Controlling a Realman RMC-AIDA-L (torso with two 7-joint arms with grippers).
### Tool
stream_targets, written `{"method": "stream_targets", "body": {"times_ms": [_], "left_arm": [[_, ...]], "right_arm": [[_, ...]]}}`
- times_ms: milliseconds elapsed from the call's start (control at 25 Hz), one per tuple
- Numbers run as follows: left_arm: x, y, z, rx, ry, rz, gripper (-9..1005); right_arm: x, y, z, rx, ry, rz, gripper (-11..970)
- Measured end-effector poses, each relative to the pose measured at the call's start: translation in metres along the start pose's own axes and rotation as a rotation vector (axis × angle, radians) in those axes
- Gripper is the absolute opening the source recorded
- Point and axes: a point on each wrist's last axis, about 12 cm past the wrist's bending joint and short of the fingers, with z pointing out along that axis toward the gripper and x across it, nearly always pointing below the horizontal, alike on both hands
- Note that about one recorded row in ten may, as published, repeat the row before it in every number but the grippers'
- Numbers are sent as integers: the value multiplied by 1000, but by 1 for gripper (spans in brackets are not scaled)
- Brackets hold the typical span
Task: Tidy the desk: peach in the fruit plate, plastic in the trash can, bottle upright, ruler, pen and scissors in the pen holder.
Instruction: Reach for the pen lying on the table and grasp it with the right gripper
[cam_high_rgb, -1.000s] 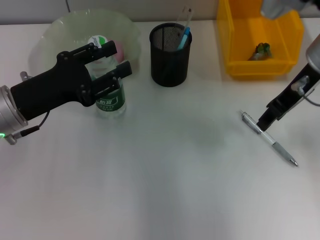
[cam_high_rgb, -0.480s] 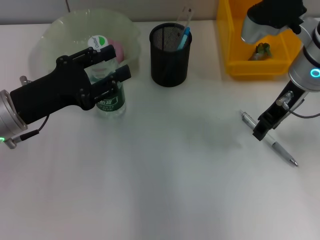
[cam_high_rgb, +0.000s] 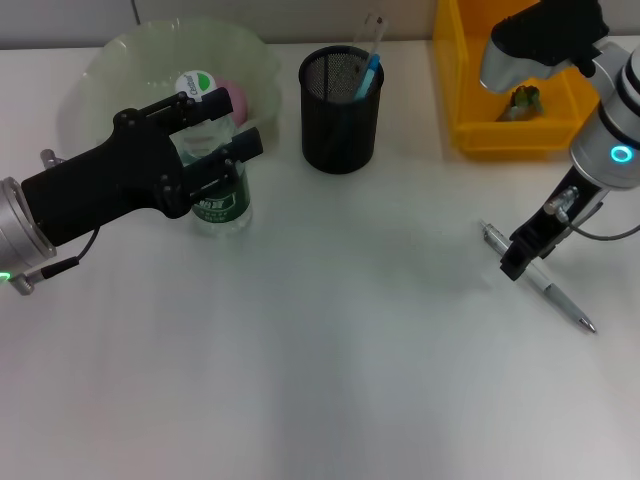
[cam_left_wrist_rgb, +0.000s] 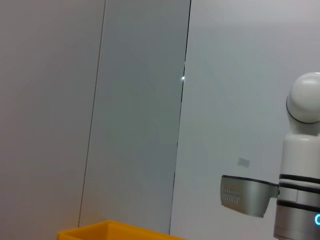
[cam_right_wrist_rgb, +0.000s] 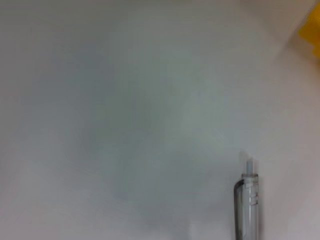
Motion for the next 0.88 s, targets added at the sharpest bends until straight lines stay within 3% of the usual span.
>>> {"method": "stream_targets", "body": {"times_ms": [880], "left_arm": [[0,0,0,-2,1,0,586]], "right_arm": [[0,-6,11,26,-22,10,464]]}}
